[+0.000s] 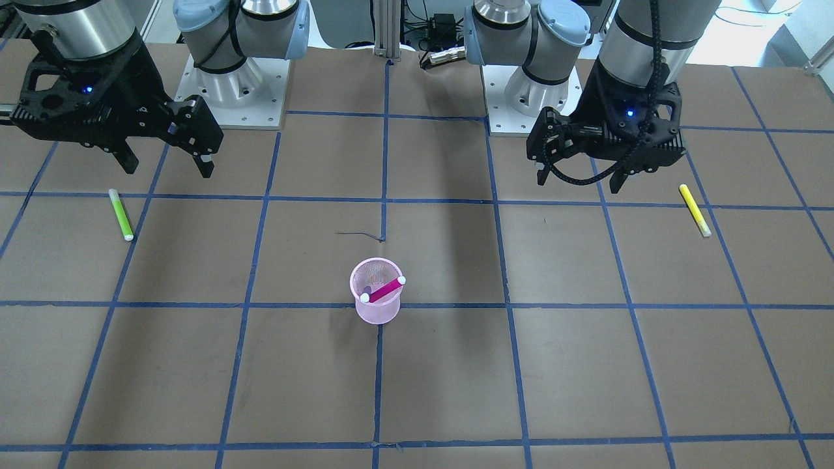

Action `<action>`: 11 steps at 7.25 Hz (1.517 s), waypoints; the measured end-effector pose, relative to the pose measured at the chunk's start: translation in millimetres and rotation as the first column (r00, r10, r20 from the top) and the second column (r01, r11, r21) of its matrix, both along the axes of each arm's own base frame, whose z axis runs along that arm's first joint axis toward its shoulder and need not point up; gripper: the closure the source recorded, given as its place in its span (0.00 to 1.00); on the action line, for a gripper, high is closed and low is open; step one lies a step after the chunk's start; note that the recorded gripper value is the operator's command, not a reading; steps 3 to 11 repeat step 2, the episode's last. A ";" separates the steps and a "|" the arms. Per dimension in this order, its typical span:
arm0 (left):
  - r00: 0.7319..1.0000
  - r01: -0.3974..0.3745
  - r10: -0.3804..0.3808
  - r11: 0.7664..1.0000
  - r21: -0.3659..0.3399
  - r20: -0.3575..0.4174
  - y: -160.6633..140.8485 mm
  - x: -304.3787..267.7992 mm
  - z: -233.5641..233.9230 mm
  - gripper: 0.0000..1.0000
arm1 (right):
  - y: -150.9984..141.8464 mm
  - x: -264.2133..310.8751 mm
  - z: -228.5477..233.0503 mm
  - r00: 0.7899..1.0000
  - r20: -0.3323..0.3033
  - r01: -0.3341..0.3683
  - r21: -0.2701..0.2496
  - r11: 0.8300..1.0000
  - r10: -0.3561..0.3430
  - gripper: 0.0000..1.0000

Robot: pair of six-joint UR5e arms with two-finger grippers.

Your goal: Insert purple and pink pens into pink cup

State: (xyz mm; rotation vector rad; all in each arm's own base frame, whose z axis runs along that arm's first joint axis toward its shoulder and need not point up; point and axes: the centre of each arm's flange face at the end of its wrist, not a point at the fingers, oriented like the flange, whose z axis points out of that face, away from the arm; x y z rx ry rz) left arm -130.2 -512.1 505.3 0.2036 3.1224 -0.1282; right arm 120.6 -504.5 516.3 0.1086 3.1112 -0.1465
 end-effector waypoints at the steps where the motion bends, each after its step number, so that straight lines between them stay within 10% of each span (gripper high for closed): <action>1: 1.000 0.000 0.000 1.000 0.000 -0.003 -0.1 -0.6 0.2 0.00 | 0.0 0.0 0.0 1.000 0.000 0.000 0.000 1.000 0.000 0.00; 11: 1.000 0.000 0.000 1.000 -0.001 -0.005 -0.1 -0.8 0.4 0.00 | 0.0 0.0 0.0 1.000 0.000 0.000 0.000 1.000 0.000 0.00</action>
